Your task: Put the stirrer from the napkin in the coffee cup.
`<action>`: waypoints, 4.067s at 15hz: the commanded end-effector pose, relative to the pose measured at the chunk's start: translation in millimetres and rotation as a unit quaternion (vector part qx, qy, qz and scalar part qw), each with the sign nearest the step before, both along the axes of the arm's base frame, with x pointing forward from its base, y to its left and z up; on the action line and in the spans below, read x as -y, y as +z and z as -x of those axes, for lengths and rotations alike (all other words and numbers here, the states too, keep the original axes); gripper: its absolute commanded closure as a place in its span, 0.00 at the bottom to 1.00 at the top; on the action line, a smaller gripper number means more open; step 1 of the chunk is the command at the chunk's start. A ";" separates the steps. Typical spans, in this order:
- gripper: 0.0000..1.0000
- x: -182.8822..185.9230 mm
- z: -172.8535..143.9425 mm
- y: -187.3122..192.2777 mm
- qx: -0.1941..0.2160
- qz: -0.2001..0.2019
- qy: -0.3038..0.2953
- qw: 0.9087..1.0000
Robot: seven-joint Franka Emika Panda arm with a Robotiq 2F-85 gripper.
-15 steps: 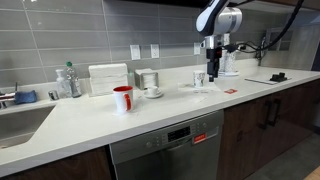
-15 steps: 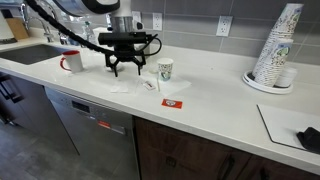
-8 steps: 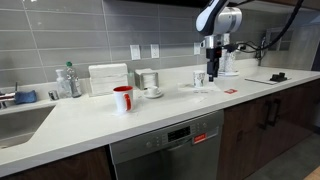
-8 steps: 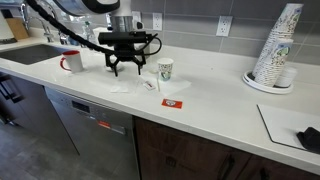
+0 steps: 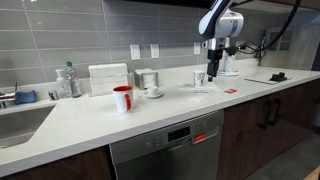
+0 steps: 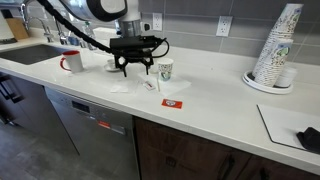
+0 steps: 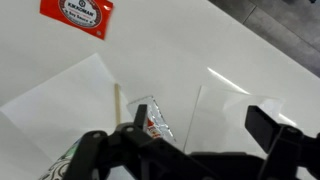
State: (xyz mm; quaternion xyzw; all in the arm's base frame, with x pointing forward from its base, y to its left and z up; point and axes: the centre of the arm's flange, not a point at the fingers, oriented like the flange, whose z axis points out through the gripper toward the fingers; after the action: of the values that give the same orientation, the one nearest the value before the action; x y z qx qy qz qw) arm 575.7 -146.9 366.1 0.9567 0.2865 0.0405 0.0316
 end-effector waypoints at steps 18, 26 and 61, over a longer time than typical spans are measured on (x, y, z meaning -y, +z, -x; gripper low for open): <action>0.00 81.8 -50.2 -86.2 0.129 -0.102 -0.034 0.986; 0.18 91.8 -62.4 -98.0 0.149 -0.120 -0.060 0.980; 0.98 63.8 -58.6 -57.5 0.131 -0.153 -0.019 0.979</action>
State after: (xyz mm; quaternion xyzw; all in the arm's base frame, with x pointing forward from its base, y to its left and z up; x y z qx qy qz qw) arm 644.9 -218.9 289.5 0.9489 0.2221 0.2155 -0.0618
